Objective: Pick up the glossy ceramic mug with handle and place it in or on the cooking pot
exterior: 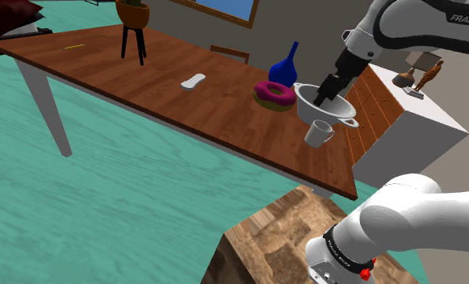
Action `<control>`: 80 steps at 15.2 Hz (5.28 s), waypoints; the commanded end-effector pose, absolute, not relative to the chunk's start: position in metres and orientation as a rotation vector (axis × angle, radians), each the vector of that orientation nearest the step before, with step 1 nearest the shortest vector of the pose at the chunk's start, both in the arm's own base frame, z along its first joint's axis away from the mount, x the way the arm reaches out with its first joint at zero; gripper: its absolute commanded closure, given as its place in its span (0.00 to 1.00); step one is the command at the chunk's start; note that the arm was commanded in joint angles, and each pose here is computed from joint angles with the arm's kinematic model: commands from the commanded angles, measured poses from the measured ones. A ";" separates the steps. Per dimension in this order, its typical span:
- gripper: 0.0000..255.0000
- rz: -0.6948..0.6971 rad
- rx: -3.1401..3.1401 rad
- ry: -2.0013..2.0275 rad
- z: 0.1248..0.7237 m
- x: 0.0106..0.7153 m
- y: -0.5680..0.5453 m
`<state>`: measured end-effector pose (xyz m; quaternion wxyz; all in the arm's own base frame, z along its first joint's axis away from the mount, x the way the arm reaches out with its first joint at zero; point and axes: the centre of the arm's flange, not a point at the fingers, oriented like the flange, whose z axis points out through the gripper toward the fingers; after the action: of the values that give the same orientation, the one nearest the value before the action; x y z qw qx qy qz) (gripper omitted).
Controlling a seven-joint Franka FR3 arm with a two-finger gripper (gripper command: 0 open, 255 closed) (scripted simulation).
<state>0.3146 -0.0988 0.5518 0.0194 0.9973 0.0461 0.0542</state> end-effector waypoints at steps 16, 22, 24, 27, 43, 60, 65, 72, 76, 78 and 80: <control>0.00 0.093 3.070 0.229 0.400 0.341 -0.257; 0.00 0.088 3.068 0.235 0.368 0.344 -0.269; 0.00 0.088 3.068 0.235 0.358 0.345 -0.270; 0.00 0.088 3.068 0.235 0.350 0.345 -0.270; 1.00 0.088 3.068 0.235 0.350 0.345 -0.270; 1.00 0.088 3.068 0.235 0.439 0.345 -0.270; 1.00 0.088 3.068 0.235 0.466 0.345 -0.270; 1.00 0.088 3.068 0.235 0.503 0.345 -0.270; 1.00 0.088 3.068 0.235 0.524 0.345 -0.270; 1.00 0.088 3.068 0.235 0.535 0.345 -0.270; 1.00 0.088 3.068 0.235 0.545 0.345 -0.270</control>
<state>0.3455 -0.2690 0.5387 0.0317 0.9962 0.0763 0.0286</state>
